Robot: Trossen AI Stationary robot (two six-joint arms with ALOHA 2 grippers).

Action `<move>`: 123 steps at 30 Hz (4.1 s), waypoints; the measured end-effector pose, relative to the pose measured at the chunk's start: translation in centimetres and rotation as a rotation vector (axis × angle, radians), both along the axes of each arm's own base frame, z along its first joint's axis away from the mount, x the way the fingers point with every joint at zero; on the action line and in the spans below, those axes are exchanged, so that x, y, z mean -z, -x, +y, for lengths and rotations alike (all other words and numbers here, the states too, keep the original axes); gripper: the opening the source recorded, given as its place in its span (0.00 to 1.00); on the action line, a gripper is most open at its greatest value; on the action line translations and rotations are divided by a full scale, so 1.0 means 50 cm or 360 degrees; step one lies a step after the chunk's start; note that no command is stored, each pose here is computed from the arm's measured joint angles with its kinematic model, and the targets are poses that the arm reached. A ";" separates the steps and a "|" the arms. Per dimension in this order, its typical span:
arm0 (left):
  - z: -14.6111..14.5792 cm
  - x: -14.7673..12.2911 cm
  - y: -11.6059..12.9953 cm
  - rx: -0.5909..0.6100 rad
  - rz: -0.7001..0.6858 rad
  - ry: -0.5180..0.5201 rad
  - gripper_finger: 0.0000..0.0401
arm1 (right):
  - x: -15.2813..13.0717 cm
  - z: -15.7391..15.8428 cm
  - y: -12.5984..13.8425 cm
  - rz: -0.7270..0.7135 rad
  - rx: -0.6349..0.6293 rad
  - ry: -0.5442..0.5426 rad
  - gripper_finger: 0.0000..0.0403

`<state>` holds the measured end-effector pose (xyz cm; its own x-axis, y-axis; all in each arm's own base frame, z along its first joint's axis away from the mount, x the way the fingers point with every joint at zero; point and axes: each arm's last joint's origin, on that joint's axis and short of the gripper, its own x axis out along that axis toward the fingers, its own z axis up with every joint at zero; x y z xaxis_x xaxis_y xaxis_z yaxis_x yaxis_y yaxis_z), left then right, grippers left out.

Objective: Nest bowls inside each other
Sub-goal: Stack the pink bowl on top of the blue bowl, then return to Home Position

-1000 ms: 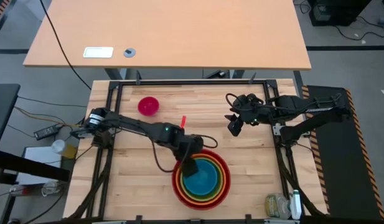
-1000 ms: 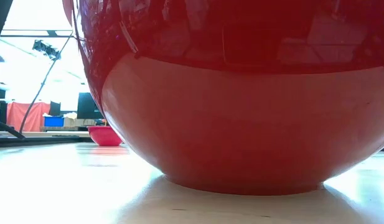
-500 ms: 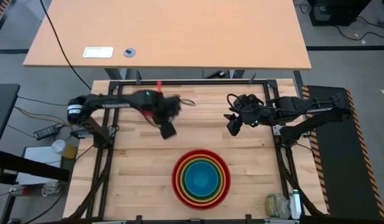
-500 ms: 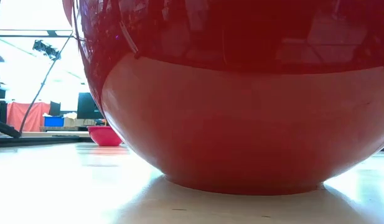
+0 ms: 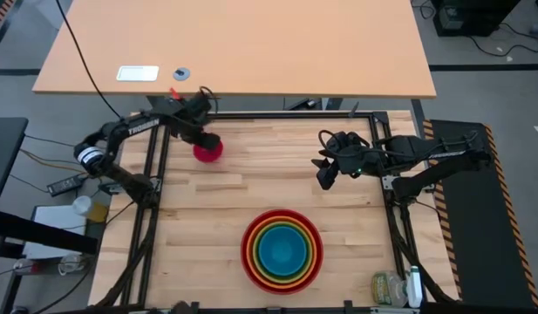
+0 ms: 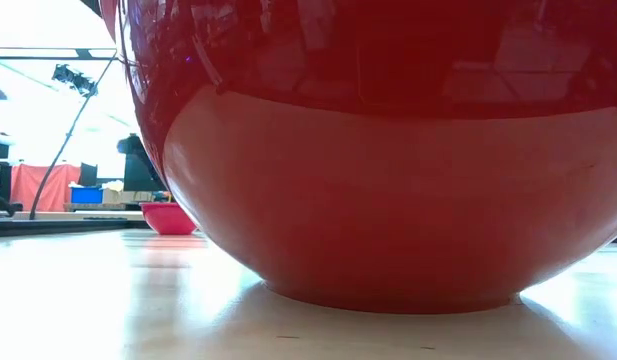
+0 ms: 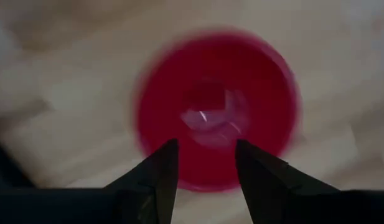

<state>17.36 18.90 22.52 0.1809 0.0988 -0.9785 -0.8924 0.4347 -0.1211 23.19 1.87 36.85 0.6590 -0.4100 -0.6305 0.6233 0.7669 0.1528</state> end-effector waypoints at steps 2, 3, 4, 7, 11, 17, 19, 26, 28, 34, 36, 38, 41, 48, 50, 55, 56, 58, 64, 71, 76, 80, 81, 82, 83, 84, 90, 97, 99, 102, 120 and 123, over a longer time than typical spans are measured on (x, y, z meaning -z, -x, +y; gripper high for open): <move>0.023 0.001 0.016 -0.0089 -0.0005 -0.0074 0.40 | 0.000 0.000 0.000 -0.0001 0.0005 -0.0005 0.46; 0.031 0.003 0.023 -0.0127 0.0003 -0.0092 0.41 | 0.000 0.000 0.000 -0.0004 0.0009 -0.0010 0.46; 0.037 0.004 0.032 -0.0161 0.0015 -0.0102 0.41 | 0.000 0.000 0.000 -0.0006 0.0013 -0.0013 0.46; 0.057 0.006 0.052 -0.0231 0.0009 -0.0123 0.45 | 0.000 0.000 0.000 -0.0012 0.0022 -0.0023 0.46; 0.075 0.021 0.068 -0.0227 0.0011 -0.0058 0.48 | 0.000 -0.001 0.000 -0.0013 0.0025 -0.0022 0.46; 0.083 0.050 0.060 -0.0072 -0.0025 0.0076 0.48 | 0.000 -0.005 0.000 -0.0018 0.0051 -0.0025 0.46; 0.083 0.058 0.054 -0.0030 -0.0012 0.0095 0.48 | 0.000 -0.005 0.000 -0.0019 0.0053 -0.0022 0.46; 0.083 0.093 0.040 0.0056 0.0065 0.0196 0.41 | 0.000 -0.005 0.000 -0.0018 0.0053 -0.0023 0.46; 0.083 0.103 0.037 0.0064 0.0091 0.0236 0.33 | 0.000 -0.005 0.000 -0.0018 0.0053 -0.0023 0.46; 0.071 0.107 0.021 0.0105 0.0093 0.0275 0.04 | 0.000 -0.005 0.000 -0.0014 0.0048 -0.0028 0.46; 0.065 0.101 0.017 0.0124 0.0093 0.0259 0.04 | 0.001 -0.005 0.000 -0.0008 0.0041 -0.0024 0.46; 0.054 0.092 0.012 0.0154 0.0090 0.0261 0.04 | 0.001 -0.005 0.000 -0.0002 0.0037 -0.0020 0.46; 0.032 0.065 0.000 0.0222 -0.0001 0.0230 0.02 | 0.001 -0.005 0.001 0.0005 0.0030 -0.0012 0.46; -0.063 -0.005 -0.058 0.0343 -0.0153 0.0129 0.02 | 0.002 -0.020 -0.002 0.0047 -0.0022 0.0006 0.46; -0.105 -0.031 -0.087 0.0409 -0.0212 0.0107 0.02 | 0.002 -0.026 -0.002 0.0060 -0.0044 -0.0008 0.46; -0.227 -0.090 -0.181 0.0580 -0.0386 0.0089 0.02 | 0.001 -0.040 -0.004 0.0085 -0.0087 0.0019 0.46; -0.250 -0.105 -0.202 0.0598 -0.0460 0.0073 0.02 | 0.001 -0.043 -0.004 0.0089 -0.0094 0.0026 0.46; -0.292 -0.127 -0.237 0.0627 -0.0574 0.0070 0.02 | 0.000 -0.046 -0.006 0.0086 -0.0123 0.0024 0.46; -0.389 -0.171 -0.317 0.0685 -0.0728 0.0062 0.02 | -0.007 -0.049 -0.014 0.0024 -0.0215 0.0022 0.46; -0.497 -0.137 -0.431 0.0895 -0.0638 0.0199 0.02 | -0.008 -0.049 -0.015 0.0021 -0.0228 0.0036 0.46; -0.563 -0.111 -0.486 0.1072 -0.0447 0.0216 0.02 | -0.007 -0.048 -0.015 0.0013 -0.0241 0.0001 0.46; -0.598 -0.068 -0.512 0.1175 -0.0291 0.0224 0.02 | -0.007 -0.046 -0.015 -0.0002 -0.0231 -0.0036 0.46; -0.605 -0.055 -0.517 0.1186 -0.0267 0.0225 0.02 | -0.008 -0.044 -0.015 -0.0005 -0.0236 -0.0043 0.46; -0.610 -0.043 -0.520 0.1192 -0.0242 0.0227 0.02 | -0.008 -0.042 -0.014 -0.0008 -0.0239 -0.0047 0.46; -0.615 -0.029 -0.523 0.1198 -0.0212 0.0229 0.02 | -0.008 -0.040 -0.014 -0.0011 -0.0242 -0.0052 0.46; -0.619 -0.019 -0.525 0.1201 -0.0192 0.0230 0.03 | -0.008 -0.038 -0.014 -0.0014 -0.0244 -0.0059 0.46; -0.637 0.005 -0.528 0.1233 -0.0152 0.0221 0.24 | -0.008 -0.025 -0.014 -0.0029 -0.0254 -0.0085 0.46; -0.634 -0.012 -0.520 0.1221 -0.0157 0.0211 0.58 | -0.009 -0.019 -0.013 -0.0032 -0.0251 -0.0077 0.46; -0.632 -0.025 -0.516 0.1231 -0.0169 0.0194 0.62 | -0.011 -0.020 -0.009 -0.0039 -0.0256 -0.0082 0.46; -0.634 -0.052 -0.492 0.1283 -0.0104 0.0016 0.63 | -0.018 -0.015 0.005 -0.0061 -0.0277 -0.0069 0.46; -0.510 -0.209 -0.262 0.1192 -0.0668 -0.0507 0.42 | 0.168 -0.029 0.145 -0.0646 -0.0294 -0.0240 0.40; -0.475 -0.218 -0.206 0.1017 -0.0812 -0.0541 0.41 | 0.209 -0.039 0.167 -0.0767 -0.0307 -0.0254 0.40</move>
<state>27.64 -4.83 33.44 0.7075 0.1004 -0.6996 -0.3391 0.9167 -0.2113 14.84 -0.05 26.42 0.9428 -0.1766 -0.2828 0.3038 0.8044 0.5105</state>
